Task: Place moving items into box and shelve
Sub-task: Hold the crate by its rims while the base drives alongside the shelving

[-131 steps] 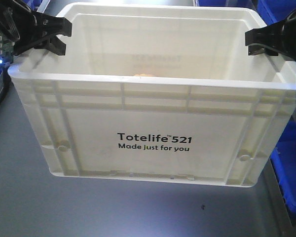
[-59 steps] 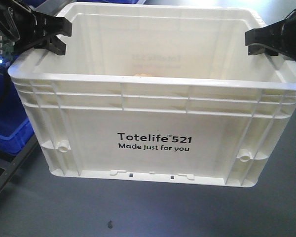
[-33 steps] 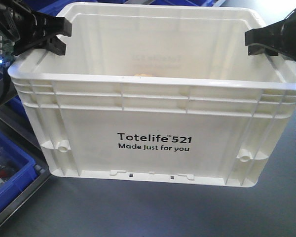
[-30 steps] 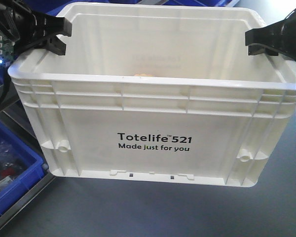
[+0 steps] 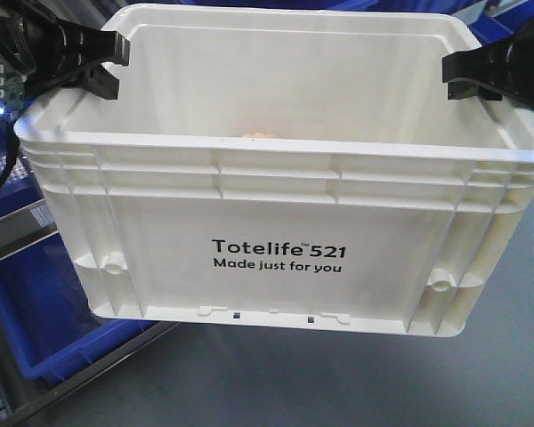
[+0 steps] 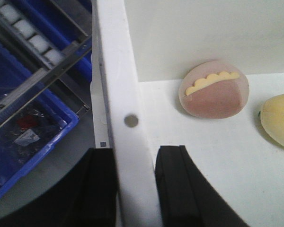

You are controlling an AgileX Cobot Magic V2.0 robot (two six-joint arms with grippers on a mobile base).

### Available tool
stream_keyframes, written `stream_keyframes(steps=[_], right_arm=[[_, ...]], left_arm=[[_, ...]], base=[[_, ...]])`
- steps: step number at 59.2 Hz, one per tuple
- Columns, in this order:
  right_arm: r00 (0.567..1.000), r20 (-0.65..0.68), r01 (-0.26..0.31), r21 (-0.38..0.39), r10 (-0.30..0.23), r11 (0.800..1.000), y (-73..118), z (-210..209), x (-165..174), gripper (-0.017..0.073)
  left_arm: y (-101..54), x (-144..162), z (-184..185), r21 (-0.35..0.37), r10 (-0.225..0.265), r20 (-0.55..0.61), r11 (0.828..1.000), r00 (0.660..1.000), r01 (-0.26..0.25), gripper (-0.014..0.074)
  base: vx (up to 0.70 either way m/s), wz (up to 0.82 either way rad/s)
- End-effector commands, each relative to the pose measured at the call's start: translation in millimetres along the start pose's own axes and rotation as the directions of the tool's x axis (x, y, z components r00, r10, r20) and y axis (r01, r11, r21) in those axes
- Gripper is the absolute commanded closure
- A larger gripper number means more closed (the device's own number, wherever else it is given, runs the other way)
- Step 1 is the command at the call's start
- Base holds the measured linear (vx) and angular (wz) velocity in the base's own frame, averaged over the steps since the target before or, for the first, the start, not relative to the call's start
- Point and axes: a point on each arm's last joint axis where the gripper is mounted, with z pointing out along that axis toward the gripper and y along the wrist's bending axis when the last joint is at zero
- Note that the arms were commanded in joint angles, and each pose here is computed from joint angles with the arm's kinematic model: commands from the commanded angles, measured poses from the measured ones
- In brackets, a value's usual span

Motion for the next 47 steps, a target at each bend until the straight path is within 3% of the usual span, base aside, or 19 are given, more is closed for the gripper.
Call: stream_keyframes(steps=[1, 47], right_arm=[[0.984, 0.177, -0.029, -0.033, 0.034, 0.999, 5.1, -23.2, -18.7, 0.0565], [0.984, 0.177, -0.029, -0.033, 0.034, 0.999, 5.1, -23.2, -18.7, 0.0565]], left_arm=[[-17.6, -15.0, -37.4, 0.125, -0.022, 0.219, 0.992, 0.976, -0.006, 0.0599], [-17.6, -15.0, -37.4, 0.125, -0.022, 0.219, 0.992, 0.976, -0.006, 0.0599]], base=[[0.16, 0.57], [0.12, 0.44]])
